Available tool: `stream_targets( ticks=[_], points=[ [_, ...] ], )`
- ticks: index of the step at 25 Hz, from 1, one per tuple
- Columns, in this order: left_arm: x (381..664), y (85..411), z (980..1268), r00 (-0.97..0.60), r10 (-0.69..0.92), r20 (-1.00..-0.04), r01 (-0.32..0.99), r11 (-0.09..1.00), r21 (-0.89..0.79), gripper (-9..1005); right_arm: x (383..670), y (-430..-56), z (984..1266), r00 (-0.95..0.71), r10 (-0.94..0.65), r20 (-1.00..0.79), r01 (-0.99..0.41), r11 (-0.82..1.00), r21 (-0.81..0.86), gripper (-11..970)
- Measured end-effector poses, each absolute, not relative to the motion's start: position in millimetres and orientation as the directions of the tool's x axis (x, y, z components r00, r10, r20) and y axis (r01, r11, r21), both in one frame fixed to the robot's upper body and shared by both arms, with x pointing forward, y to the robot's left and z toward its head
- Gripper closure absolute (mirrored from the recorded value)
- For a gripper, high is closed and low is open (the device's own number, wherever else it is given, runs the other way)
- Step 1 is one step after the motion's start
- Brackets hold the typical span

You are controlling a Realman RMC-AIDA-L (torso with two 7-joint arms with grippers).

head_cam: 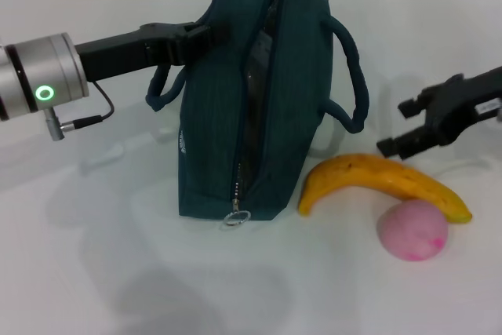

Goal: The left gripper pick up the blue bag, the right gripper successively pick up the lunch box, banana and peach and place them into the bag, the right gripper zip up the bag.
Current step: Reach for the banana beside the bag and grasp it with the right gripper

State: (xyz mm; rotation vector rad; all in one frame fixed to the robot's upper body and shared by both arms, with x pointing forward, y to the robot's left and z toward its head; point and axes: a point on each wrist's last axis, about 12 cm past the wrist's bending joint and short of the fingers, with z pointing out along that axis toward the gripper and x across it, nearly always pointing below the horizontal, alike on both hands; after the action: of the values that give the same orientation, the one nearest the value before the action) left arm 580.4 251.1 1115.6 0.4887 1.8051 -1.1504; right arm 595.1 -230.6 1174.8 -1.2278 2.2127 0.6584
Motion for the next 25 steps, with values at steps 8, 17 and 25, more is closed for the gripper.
stream_targets(
  ticks=[8,17,25],
  points=[
    [584.2,251.3,1118.2,-0.499,-0.131,-0.857,0.716,0.495,-0.493,956,604.6,-191.3,1176.7,-0.409,-0.780,-0.474,-0.899,0.432,0.065,91],
    [586.0,249.9,1119.6,-0.485,-0.123,-0.866,0.726,0.497,-0.477,956,604.4,-166.2,1167.6,-0.362,-0.839,-0.407,-0.925,0.378,0.043,101],
    [587.0,249.9,1119.8,-0.483,-0.120,-0.867,0.724,0.501,-0.473,956,606.0,-154.7,1153.1,-0.344,-0.866,-0.363,-0.934,0.355,0.039,110]
  ],
)
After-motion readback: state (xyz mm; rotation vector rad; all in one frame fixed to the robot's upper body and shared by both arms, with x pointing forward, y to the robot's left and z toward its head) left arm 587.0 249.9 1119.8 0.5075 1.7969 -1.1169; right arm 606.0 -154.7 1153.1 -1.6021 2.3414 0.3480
